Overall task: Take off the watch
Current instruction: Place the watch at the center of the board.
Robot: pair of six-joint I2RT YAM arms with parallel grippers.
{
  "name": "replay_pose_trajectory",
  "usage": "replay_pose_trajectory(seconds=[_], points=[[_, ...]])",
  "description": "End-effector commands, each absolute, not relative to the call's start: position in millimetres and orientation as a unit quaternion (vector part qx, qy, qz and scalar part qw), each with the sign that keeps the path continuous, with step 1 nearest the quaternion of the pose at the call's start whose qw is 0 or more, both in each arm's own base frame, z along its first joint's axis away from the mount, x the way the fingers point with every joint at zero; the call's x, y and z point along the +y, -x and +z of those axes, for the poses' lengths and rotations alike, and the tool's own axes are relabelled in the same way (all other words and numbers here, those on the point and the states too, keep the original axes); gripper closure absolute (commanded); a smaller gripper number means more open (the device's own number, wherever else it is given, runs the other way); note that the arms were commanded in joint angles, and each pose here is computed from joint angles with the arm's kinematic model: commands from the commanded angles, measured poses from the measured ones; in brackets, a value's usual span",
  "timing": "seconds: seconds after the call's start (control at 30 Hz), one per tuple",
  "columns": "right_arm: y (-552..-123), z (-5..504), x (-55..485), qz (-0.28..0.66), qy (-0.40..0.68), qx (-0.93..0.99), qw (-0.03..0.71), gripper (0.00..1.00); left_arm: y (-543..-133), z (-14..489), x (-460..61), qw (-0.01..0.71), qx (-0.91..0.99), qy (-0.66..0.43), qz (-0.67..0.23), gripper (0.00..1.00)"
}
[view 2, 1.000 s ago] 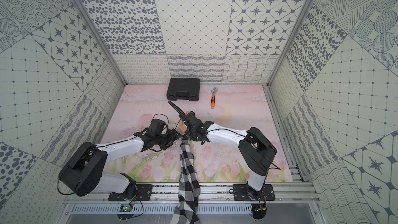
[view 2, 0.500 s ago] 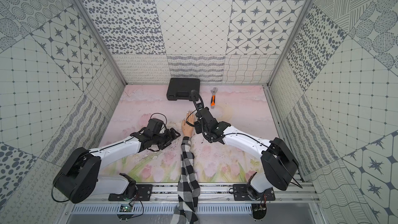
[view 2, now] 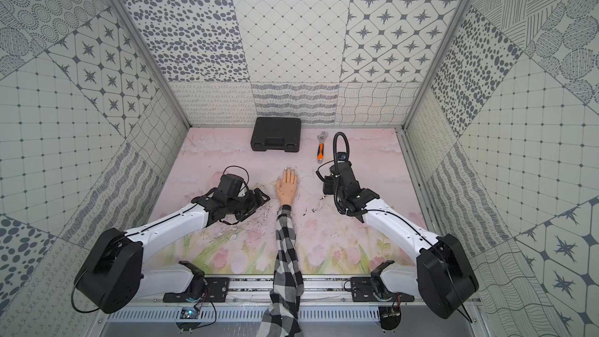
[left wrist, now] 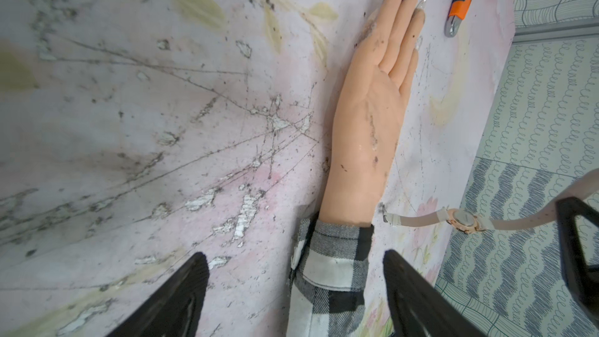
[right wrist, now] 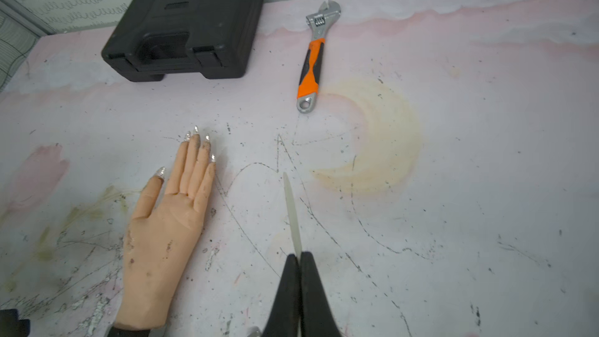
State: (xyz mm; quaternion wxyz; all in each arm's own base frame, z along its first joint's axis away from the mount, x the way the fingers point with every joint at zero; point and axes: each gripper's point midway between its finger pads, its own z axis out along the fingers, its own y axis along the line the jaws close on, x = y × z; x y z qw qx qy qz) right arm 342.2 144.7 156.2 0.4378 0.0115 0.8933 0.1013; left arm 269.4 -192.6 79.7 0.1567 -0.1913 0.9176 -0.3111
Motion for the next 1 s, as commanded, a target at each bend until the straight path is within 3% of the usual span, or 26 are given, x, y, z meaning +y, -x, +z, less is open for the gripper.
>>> replay_pose_trajectory(seconds=[0.0,0.27,0.53,0.97], points=[[-344.6,179.7,132.5,0.129,-0.042,0.873,0.468,1.00,-267.3,80.4,-184.2,0.161,0.925,0.186,-0.289,0.14],[-335.2,211.8,90.4,0.122,-0.087,0.858,0.492,1.00,-268.3,85.0,-183.1,0.166,0.925,0.184,-0.288,0.14],[-306.8,223.3,50.3,0.074,-0.132,0.869,0.470,1.00,-267.1,83.9,-183.7,0.163,0.925,0.184,-0.290,0.13],[-230.2,195.8,23.2,-0.042,-0.156,0.949,0.271,1.00,-269.6,71.2,-193.6,0.144,0.923,0.184,-0.306,0.13]])
